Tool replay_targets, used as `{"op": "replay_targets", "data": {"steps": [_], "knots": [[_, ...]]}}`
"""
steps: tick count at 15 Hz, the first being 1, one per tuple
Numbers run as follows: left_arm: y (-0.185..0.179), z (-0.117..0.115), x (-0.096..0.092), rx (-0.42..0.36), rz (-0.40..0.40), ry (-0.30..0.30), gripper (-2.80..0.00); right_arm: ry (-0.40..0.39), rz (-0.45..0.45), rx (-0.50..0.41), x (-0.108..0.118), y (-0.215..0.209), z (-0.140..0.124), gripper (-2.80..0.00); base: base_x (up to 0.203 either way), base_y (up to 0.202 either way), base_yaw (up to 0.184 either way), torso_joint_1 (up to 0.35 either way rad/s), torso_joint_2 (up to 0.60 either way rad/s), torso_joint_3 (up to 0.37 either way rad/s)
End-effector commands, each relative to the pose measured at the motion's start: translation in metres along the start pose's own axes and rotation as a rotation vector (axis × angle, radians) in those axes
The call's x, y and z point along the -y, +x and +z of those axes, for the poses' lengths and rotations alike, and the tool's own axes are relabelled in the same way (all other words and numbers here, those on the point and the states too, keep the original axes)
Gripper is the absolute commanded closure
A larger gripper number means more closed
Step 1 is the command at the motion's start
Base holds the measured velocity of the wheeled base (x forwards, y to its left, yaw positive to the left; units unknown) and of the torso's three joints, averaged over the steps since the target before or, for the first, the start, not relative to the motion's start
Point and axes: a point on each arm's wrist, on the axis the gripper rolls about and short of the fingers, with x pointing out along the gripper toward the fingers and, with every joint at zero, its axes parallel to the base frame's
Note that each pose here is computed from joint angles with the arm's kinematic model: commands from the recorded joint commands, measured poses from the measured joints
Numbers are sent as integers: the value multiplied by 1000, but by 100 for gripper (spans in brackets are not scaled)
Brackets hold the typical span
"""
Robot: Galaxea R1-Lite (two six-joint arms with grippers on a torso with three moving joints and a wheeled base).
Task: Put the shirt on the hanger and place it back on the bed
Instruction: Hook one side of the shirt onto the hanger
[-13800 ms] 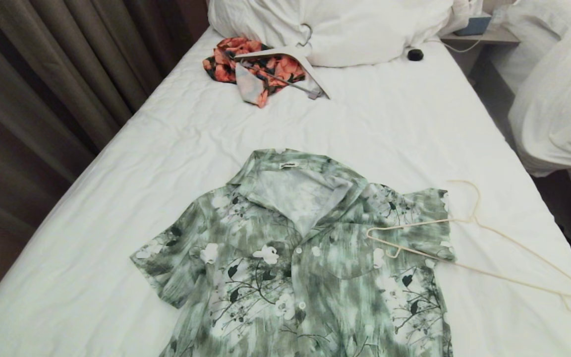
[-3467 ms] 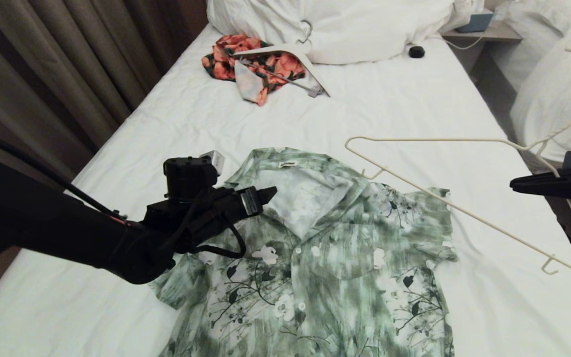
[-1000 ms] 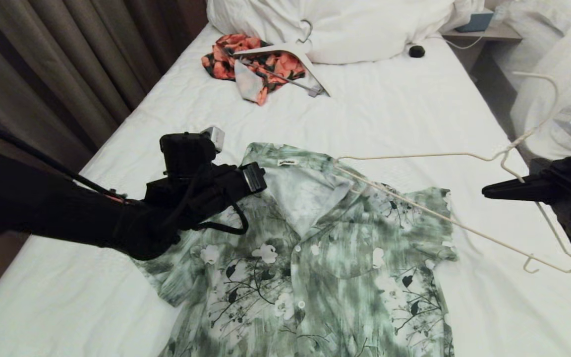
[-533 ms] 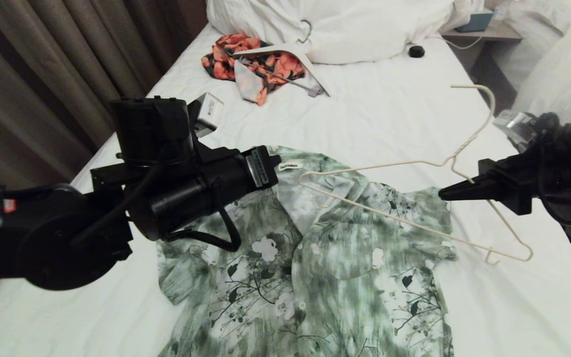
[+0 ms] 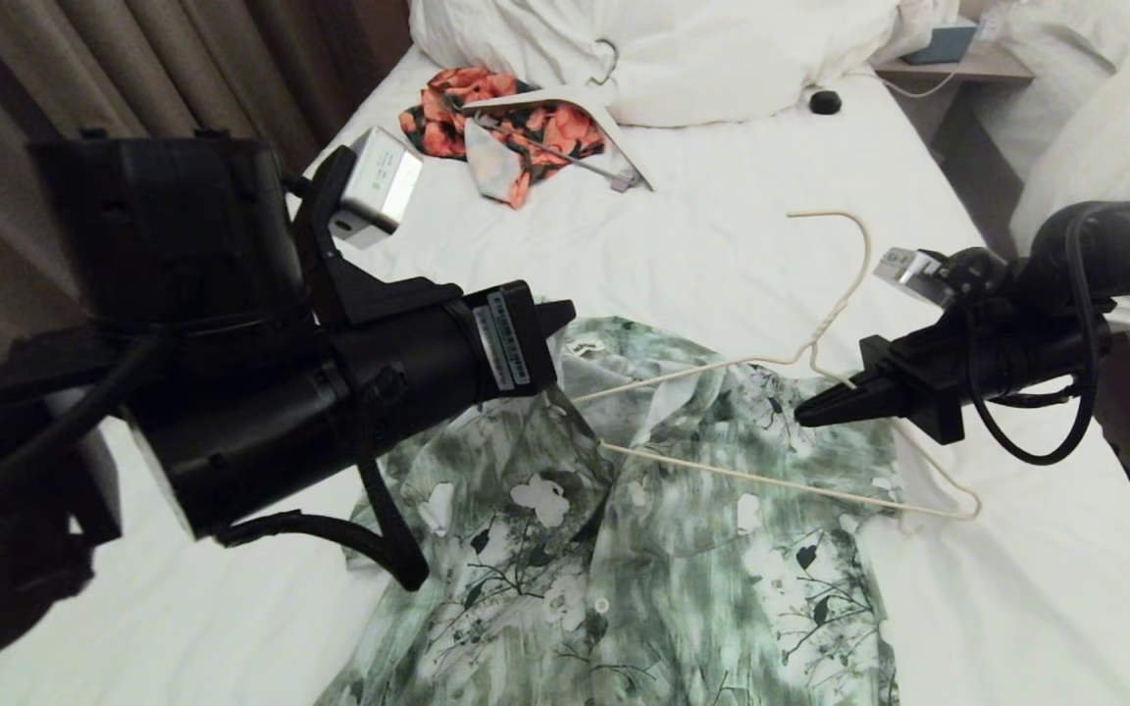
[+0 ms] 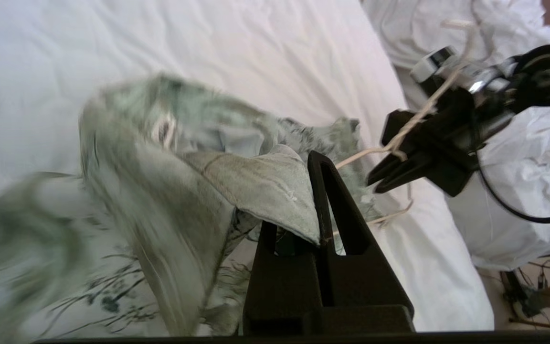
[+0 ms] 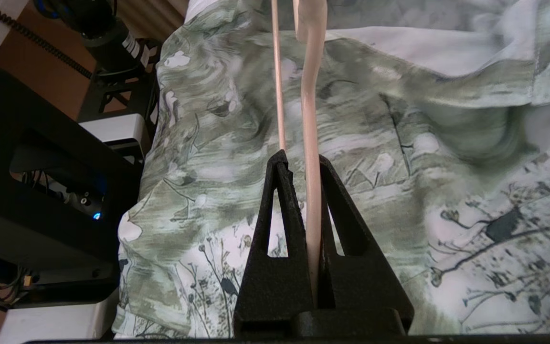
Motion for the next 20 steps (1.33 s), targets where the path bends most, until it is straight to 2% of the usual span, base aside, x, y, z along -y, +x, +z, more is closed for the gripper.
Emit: {"op": "replay_targets", "data": {"steps": [1, 3, 6, 8, 11, 16, 17, 20], "knots": [[-13, 3, 6, 17, -12, -1, 0, -11, 16, 4, -1, 4, 3, 0, 0, 0, 0, 0, 0, 0], [-17, -1, 15, 6, -43, 2, 0, -36, 26, 4, -5, 9, 9, 0, 0, 0, 0, 0, 0, 0], [-16, -5, 41, -25, -124, 30, 0, -65, 26, -3, -7, 13, 21, 0, 0, 0, 0, 0, 0, 0], [-1, -17, 66, -62, -156, 52, 0, -66, 24, -8, -9, 12, 23, 0, 0, 0, 0, 0, 0, 0], [31, -41, 86, -115, -168, 132, 0, -92, 27, -4, -21, 10, 32, 0, 0, 0, 0, 0, 0, 0], [63, -59, 119, -133, -227, 158, 0, -129, 37, 2, -33, 11, 42, 0, 0, 0, 0, 0, 0, 0], [62, -60, 129, -131, -251, 161, 0, -140, 42, 4, -37, 12, 46, 0, 0, 0, 0, 0, 0, 0], [39, -72, 162, -196, -349, 189, 0, -140, 46, 2, -47, 10, 47, 0, 0, 0, 0, 0, 0, 0]]}}
